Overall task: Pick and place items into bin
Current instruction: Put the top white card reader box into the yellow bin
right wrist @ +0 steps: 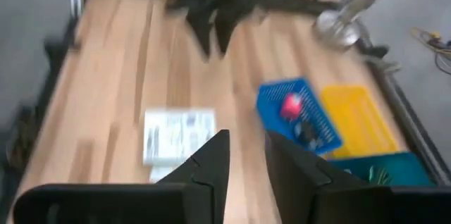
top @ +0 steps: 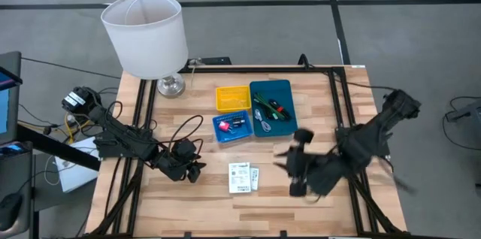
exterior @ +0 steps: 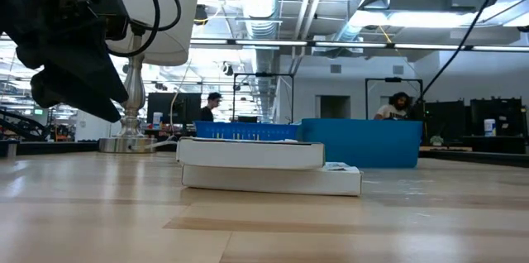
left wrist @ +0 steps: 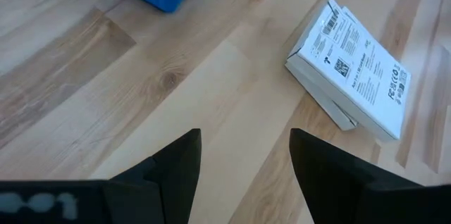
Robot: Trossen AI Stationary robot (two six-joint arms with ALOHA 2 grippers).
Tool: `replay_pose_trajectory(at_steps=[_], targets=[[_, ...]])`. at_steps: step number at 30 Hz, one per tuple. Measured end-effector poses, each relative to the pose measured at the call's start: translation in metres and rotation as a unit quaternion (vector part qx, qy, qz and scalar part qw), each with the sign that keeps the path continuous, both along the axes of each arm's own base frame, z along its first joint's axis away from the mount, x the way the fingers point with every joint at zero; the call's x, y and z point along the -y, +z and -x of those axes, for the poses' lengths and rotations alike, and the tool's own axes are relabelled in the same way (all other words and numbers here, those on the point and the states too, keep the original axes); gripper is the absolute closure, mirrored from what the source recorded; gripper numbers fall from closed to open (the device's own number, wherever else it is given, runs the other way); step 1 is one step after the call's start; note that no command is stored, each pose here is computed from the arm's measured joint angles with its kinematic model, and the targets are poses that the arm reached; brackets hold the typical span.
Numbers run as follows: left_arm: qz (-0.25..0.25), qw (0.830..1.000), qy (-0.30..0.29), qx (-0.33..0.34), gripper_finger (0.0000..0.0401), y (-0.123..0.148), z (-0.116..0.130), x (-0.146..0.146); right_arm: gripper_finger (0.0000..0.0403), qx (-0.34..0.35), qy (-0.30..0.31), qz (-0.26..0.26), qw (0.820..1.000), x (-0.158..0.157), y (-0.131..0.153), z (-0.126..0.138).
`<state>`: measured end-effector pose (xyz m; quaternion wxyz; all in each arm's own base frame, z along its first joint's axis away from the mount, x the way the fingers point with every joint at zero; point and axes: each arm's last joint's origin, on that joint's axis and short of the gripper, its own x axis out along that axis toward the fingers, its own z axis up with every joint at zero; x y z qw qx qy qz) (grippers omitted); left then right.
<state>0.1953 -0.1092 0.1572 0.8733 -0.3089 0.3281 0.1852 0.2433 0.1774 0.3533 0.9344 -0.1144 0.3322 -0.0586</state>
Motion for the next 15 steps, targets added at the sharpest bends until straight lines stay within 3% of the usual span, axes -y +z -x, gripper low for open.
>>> replay_pose_trajectory(at_steps=[8,15], targets=[[0.004,1.000,-0.004,-0.003,0.0196,0.000,0.000,0.000,0.0334,-0.115,0.016,0.087,0.989,-0.042,-0.076,-0.025],[0.019,0.999,-0.032,-0.020,0.0196,-0.001,0.001,0.002,0.0336,-0.100,0.020,0.079,0.992,-0.070,-0.116,-0.049]])
